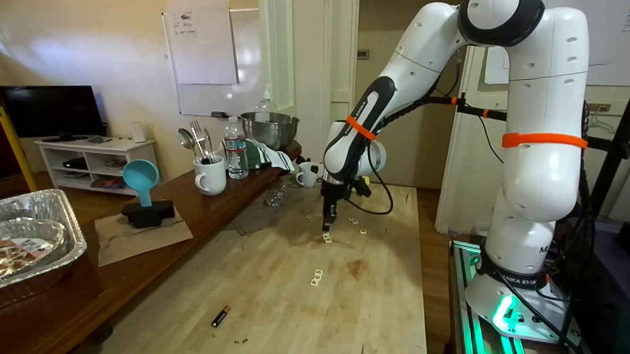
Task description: Move three letter blocks to the far left, then move three more to the left.
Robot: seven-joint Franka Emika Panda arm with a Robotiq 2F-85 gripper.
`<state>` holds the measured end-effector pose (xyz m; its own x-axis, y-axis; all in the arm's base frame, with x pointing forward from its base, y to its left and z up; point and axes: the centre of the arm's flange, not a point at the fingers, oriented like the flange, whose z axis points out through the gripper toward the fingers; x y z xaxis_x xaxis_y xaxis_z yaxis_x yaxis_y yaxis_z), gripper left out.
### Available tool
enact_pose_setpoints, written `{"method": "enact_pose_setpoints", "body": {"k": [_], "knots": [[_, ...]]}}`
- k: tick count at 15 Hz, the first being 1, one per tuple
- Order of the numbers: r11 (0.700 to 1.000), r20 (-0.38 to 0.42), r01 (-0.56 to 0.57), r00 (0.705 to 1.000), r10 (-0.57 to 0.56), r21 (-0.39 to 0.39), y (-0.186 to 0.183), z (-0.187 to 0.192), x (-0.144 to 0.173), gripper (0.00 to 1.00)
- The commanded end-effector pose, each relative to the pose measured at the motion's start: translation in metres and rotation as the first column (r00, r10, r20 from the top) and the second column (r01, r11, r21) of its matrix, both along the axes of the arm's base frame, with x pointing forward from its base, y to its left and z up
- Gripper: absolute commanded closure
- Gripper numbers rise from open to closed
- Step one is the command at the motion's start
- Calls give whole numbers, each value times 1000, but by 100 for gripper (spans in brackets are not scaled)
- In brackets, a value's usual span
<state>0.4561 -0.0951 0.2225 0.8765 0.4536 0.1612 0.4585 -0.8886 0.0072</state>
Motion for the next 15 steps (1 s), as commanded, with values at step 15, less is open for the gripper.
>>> {"method": "enact_pose_setpoints", "body": {"k": [15], "knots": [[999,16,-41,999,41,-10,1,-15,-3,100]]}}
